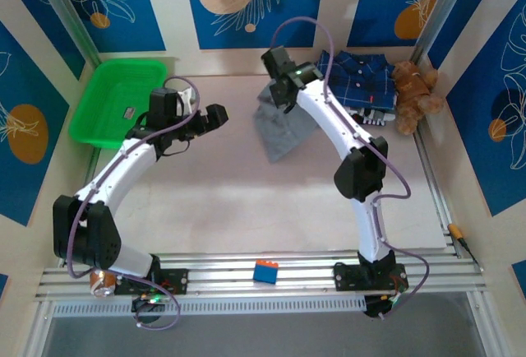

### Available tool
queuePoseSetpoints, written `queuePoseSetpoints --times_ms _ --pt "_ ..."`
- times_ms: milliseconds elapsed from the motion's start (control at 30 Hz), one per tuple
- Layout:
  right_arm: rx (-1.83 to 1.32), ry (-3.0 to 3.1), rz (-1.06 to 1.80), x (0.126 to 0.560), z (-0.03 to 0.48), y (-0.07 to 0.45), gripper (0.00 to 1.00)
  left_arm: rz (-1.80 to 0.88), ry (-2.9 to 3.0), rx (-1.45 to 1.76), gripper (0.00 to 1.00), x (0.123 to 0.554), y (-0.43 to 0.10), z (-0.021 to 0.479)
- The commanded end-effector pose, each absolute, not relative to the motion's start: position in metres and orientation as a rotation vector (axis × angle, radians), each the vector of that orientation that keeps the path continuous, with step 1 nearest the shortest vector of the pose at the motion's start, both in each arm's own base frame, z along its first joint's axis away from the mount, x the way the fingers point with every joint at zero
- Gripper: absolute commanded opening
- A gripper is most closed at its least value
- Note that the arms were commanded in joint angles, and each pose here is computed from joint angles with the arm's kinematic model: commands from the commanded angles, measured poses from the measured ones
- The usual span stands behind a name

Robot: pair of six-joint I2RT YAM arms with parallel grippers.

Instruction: Fold and stack the long sleeve shirts

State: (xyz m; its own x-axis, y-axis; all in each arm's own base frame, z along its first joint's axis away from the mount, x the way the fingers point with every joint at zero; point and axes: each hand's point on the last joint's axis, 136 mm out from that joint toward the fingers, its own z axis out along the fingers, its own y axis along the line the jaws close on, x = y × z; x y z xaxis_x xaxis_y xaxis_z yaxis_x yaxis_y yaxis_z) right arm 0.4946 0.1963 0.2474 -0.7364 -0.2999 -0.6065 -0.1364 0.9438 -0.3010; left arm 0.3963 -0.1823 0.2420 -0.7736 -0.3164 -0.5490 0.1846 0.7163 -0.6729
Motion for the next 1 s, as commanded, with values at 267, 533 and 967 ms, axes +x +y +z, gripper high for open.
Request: queuePoseSetpoints --times_ms 267,533,967 --pt "-0.202 2.183 -0.294 0.521 0.346 0.150 0.00 -0.941 2.083 0.009 1.00 0.412 -0.181 0.325" --pt "-0.038 2.080 -0.203 0.530 0.390 0.122 0.00 -0.937 2.103 -0.006 1.00 0.409 -0.179 0.314" --pt "0.354 2.162 -0.022 0.566 0.342 0.014 0.00 -0.841 2.177 0.019 1.00 0.390 -0.167 0.301"
